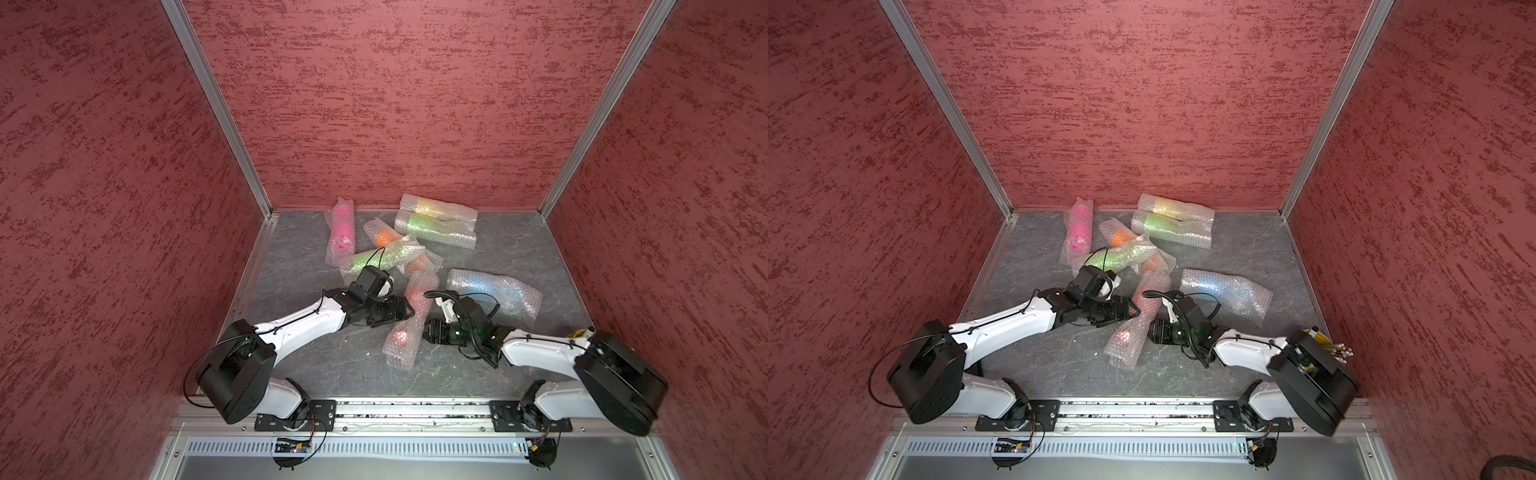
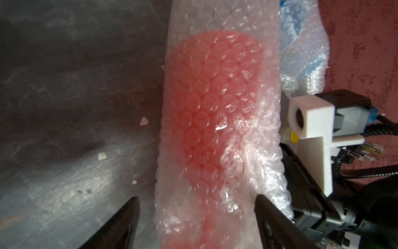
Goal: Unpack wine glasses from bubble wrap
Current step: Unwrap the bubble wrap.
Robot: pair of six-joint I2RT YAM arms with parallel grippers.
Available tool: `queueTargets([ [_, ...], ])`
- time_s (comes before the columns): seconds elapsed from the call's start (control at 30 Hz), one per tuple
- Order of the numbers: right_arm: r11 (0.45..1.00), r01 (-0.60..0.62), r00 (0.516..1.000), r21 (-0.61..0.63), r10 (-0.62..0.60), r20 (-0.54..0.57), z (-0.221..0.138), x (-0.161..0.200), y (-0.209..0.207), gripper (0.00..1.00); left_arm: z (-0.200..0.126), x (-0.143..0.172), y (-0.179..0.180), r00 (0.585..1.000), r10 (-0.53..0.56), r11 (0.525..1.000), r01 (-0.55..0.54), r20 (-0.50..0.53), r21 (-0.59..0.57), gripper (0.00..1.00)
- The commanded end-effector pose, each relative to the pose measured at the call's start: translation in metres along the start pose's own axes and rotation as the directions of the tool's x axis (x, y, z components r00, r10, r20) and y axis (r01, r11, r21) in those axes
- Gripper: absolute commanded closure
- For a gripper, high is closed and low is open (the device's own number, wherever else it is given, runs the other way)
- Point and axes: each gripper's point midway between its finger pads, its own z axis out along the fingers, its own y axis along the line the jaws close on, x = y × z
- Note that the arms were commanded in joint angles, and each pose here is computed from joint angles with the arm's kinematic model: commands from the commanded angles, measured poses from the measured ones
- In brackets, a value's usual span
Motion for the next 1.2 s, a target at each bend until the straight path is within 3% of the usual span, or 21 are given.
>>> queueTargets([
  [0.0,0.989,0.01,0.99,0.15,-0.031,0.139,-0.024,-0.026,-0.016,0.39,0.004,0.006,-0.016,0.998,0.065,0.996,-0.063,-0.027,0.055,0.15],
  [0.3,0.957,0.03,0.991,0.29,-0.067,0.119,-0.04,-0.029,-0.034,0.38,0.011,0.018,-0.019,0.996,0.073,0.993,-0.067,-0.056,0.099,0.16],
  [0.57,0.945,0.119,0.981,0.305,-0.159,0.109,-0.053,-0.051,-0.012,0.32,0.028,0.019,-0.02,0.995,0.045,0.991,-0.033,-0.092,0.132,0.16],
  [0.8,0.979,0.155,0.984,0.135,-0.164,0.065,-0.047,-0.051,0.028,0.41,0.025,0.012,-0.041,0.997,0.044,0.972,-0.026,-0.071,0.234,0.16],
  [0.9,0.99,0.125,0.991,0.069,-0.128,0.046,-0.038,-0.044,0.034,0.51,0.016,0.006,-0.045,0.999,0.033,0.967,-0.021,-0.043,0.253,0.16],
  [1.17,0.988,0.078,0.997,0.135,-0.08,0.01,-0.016,-0.026,-0.004,0.68,-0.021,-0.01,-0.019,0.998,-0.032,0.975,0.022,0.044,0.219,0.17],
])
